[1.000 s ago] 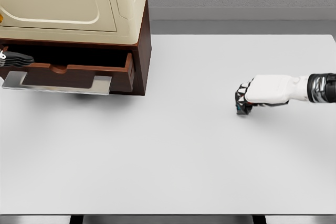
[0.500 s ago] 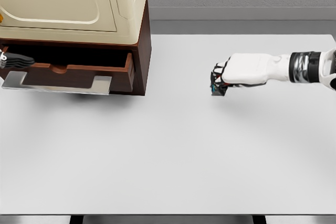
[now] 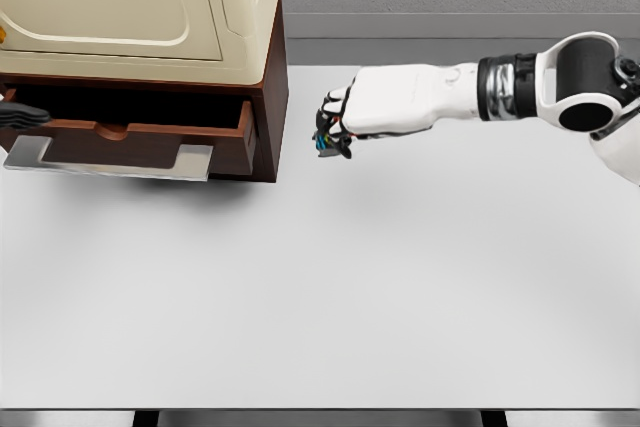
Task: Open the cabinet drawer with left arm, and place a switch into the drawer with right arm
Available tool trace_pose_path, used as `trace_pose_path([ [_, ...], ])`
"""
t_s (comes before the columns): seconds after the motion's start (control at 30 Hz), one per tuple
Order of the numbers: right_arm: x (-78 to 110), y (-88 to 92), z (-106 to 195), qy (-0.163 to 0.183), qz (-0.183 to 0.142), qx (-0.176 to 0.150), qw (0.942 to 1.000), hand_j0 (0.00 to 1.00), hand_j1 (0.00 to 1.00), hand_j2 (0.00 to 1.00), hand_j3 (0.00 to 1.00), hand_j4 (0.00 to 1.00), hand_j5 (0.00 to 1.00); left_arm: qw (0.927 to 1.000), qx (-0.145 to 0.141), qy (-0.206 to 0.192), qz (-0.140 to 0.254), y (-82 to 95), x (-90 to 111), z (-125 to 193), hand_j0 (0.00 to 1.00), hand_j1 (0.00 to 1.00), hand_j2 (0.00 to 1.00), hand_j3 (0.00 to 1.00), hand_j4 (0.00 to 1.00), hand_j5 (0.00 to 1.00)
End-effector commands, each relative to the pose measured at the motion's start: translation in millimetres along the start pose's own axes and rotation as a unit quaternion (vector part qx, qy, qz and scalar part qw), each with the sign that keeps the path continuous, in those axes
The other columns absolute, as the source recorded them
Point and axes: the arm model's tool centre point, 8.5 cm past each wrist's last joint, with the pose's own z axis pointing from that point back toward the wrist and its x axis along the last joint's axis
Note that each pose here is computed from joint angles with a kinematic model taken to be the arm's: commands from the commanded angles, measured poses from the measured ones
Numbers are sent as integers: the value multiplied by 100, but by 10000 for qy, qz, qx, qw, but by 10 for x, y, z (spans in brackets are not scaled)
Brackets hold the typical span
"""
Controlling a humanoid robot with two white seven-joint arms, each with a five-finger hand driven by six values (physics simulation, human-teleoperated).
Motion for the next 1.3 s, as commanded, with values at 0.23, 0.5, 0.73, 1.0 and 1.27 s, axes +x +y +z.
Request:
trace_pose_path([
  [0.23, 195, -457, -368, -555, 236, -417, 9973, 40, 40, 40, 40, 40, 40, 10000, 37, 23, 11, 15, 12, 40, 100, 100, 100, 100, 100, 100],
  [0.5, 204, -640, -365, -630, 300, -583, 9959, 40, 40, 40, 40, 40, 40, 10000, 36, 39, 3, 17, 18, 51, 100, 100, 100, 100, 100, 100],
  [0.73, 211, -828, -345, -675, 419, -708, 9943, 41, 41, 41, 41, 41, 41, 10000, 23, 34, 5, 4, 6, 52, 100, 100, 100, 100, 100, 100],
  [1.0, 193, -1047, -618, -811, 381, -846, 9924, 42, 42, 42, 42, 42, 42, 9999, 41, 114, -12, 15, -7, 97, 100, 100, 100, 100, 100, 100],
  [1.27, 192, -1184, -816, -893, 358, -873, 9915, 42, 42, 42, 42, 42, 42, 9998, 43, 192, 5, 4, -68, 138, 100, 100, 100, 100, 100, 100],
])
